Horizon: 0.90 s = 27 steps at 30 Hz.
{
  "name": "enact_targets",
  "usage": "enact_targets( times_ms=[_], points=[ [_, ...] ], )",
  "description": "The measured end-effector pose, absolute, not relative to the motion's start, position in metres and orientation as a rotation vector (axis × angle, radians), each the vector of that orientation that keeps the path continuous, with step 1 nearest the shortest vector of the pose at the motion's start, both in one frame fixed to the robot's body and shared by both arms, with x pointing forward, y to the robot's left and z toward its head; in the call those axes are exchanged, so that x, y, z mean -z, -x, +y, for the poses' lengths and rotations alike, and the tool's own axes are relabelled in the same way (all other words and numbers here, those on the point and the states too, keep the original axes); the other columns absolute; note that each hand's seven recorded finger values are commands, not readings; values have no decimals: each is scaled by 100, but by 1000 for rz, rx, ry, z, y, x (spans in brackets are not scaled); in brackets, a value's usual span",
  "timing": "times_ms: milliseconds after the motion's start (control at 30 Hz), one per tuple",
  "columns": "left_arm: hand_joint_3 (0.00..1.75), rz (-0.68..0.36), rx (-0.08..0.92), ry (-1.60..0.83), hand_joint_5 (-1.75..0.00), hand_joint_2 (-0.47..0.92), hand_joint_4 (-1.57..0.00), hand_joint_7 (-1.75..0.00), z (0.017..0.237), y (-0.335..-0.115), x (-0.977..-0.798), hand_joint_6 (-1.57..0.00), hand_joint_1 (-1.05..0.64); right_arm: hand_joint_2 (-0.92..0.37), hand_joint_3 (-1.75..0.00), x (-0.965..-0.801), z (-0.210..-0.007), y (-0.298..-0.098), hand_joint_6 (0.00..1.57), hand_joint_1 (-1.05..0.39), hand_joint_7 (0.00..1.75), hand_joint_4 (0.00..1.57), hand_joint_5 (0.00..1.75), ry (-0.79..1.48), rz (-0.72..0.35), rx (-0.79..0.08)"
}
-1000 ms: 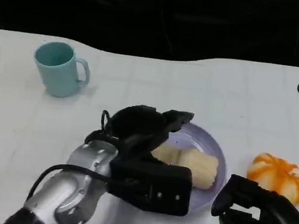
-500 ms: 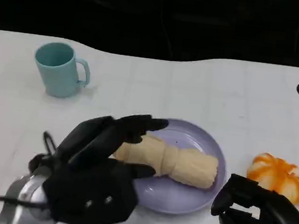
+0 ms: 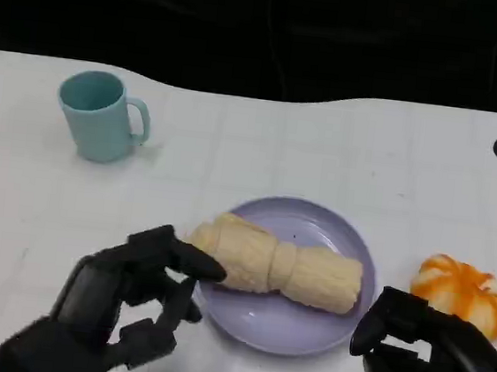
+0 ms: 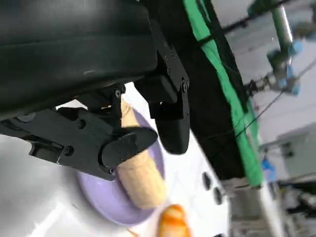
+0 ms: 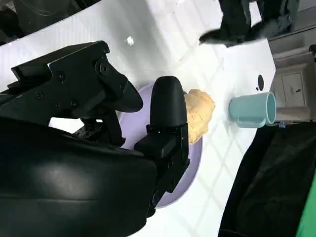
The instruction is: Grasp the towel on the left side of the plate with the left hand and place it into the plate.
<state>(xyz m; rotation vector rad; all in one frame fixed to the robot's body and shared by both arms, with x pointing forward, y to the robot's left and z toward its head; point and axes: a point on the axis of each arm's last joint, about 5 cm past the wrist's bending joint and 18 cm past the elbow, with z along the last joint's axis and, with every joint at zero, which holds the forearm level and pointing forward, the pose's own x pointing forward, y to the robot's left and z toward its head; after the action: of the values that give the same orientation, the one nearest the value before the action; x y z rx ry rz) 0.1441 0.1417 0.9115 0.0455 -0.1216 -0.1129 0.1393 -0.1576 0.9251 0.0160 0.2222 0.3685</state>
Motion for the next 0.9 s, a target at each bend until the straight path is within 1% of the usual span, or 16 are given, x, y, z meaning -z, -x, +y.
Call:
enact_targets(
  times_ms=[67,133,267,500,733,900],
  points=[
    [145,-80,79,2,-174,43,-92,-155,142,-136,-911,-81,-9,-66,-110,-925,-158,-139,56,-5,162,74,175,-17,222,-370],
    [145,-45,63,36,-174,42,-93,-161,143,-130,-912,-78,-10,-66,-111,-925,-158,-139,57,-5,162,73,175,-18,222,-371],
    [140,26,87,123,-175,43,-91,-166,147,-121,-912,-76,-10,-65,-111,-925,-158,-139,57,-5,162,73,175,-17,222,-370],
    [138,109,121,256,-175,42,-89,-172,152,-121,-910,-72,-11,-65,-112,-925,-162,-137,57,-2,162,73,175,-14,217,-358],
    [140,135,120,299,-175,46,-89,-174,150,-123,-907,-70,-9,-67,-110,-924,-167,-137,55,0,163,72,175,-5,196,-343],
    [141,169,126,317,-175,45,-88,-175,148,-125,-905,-70,-10,-66,-111,-922,-168,-137,56,2,163,73,175,-7,197,-341]
  ],
)
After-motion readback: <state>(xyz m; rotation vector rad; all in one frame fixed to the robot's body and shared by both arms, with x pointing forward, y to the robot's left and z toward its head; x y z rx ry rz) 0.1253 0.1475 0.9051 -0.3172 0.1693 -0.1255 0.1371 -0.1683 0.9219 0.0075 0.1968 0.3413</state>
